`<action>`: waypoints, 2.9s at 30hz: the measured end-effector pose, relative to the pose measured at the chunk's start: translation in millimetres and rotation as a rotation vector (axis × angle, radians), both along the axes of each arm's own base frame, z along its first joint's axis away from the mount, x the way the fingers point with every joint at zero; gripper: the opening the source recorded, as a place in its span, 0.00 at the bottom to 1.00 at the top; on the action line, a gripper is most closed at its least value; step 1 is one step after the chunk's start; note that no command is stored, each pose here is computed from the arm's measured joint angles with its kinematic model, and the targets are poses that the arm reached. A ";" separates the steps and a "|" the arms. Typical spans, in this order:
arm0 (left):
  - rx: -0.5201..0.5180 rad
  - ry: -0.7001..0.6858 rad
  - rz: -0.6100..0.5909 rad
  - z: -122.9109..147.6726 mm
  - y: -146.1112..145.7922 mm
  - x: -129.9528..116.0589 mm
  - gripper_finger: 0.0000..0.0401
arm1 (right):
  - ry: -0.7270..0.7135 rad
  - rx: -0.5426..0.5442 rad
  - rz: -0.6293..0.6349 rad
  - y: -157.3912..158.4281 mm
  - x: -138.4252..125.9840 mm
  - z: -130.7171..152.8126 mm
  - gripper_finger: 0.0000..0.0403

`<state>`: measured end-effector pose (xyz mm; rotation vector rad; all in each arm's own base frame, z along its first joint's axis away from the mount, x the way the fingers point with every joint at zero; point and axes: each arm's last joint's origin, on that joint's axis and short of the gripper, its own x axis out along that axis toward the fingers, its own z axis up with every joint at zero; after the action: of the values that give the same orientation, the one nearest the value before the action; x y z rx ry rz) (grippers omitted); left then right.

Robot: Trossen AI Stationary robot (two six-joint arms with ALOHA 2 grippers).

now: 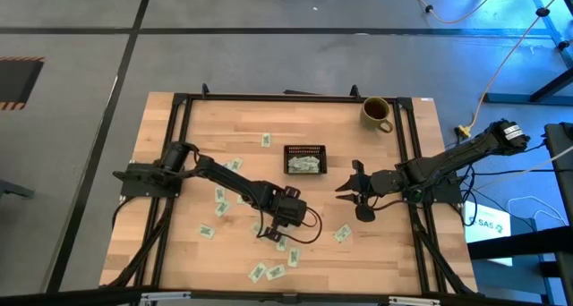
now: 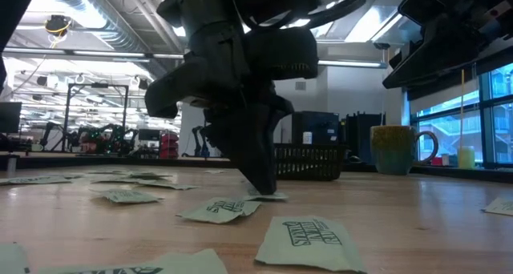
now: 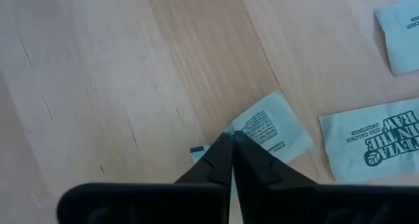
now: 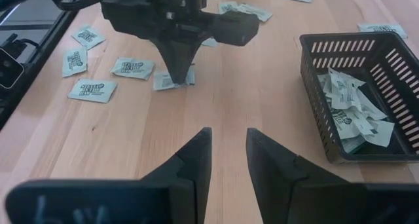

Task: Pick and place Stevia / Truvia into bins
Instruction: Put the stevia packet into the black basket

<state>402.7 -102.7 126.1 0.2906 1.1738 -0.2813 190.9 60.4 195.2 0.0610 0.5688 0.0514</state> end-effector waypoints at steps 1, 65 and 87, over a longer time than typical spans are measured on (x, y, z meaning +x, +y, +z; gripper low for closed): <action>-0.003 -0.003 0.006 1.9 1.1 -0.1 0.01 | 0.000 0.000 0.000 0.0 0.0 0.0 0.25; 0.165 -0.325 0.572 52.1 140.4 19.7 0.14 | 0.034 0.146 0.311 32.1 -5.1 -2.9 0.25; 0.167 -0.317 0.571 51.9 140.3 19.0 0.17 | 0.489 -0.138 0.205 98.5 26.4 -60.8 0.25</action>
<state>421.7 37.6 178.0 0.1285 0.9203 0.3535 217.3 158.9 134.4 -0.1236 1.0646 0.1998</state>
